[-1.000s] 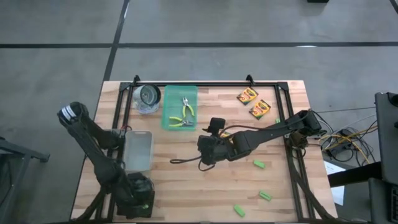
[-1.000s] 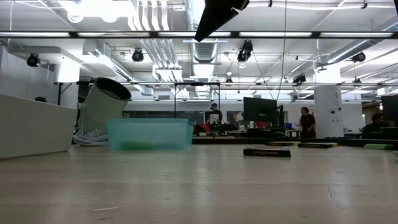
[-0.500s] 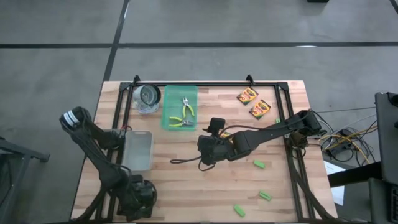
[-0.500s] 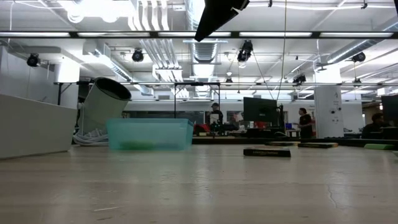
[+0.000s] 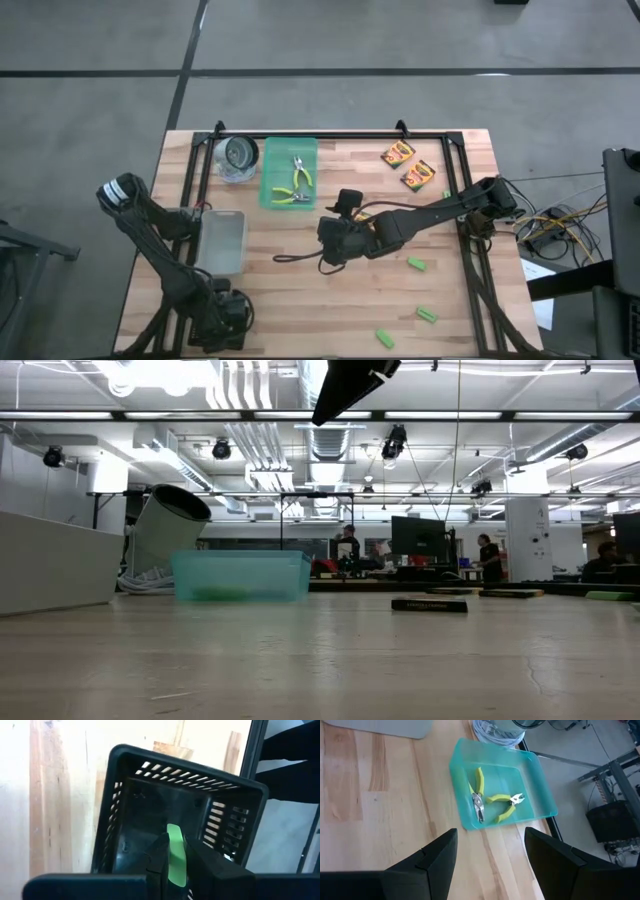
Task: Pick & Place School Supplies
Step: Put the green eraser into the black bin
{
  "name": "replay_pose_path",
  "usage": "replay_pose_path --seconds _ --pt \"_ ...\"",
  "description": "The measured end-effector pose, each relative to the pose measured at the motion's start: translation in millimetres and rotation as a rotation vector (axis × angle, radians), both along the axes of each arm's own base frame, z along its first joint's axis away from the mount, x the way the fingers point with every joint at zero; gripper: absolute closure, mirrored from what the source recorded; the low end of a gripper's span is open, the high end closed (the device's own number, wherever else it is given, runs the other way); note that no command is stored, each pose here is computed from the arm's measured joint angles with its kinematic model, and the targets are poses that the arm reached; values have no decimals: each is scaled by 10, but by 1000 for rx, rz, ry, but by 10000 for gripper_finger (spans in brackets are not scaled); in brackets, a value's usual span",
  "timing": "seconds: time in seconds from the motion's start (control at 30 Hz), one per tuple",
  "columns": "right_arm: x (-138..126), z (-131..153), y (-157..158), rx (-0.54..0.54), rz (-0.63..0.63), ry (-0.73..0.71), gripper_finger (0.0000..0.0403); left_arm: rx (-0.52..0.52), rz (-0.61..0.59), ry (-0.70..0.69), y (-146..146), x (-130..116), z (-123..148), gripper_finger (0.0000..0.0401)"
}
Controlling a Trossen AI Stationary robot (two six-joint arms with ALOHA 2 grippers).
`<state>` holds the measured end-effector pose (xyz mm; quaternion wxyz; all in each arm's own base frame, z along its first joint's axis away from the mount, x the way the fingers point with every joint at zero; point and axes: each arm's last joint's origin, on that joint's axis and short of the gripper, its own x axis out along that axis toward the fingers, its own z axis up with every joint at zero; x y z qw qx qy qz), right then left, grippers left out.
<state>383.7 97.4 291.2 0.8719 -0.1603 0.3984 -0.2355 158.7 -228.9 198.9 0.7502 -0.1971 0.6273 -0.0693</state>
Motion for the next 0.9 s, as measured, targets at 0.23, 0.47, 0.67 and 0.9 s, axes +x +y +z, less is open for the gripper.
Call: replay_pose_path --seconds 0.23,0.47,0.67,0.9 --pt "1 0 0 -3 4 2 177 4 24 -6 23 32 1 346" --pt "1 1 0 -5 6 4 177 2 72 -2 61 84 1 346" --pt "3 2 1 -4 6 1 177 8 64 -7 72 88 -10 346" --pt "7 2 2 -4 7 -2 177 10 79 -18 71 95 -8 345"
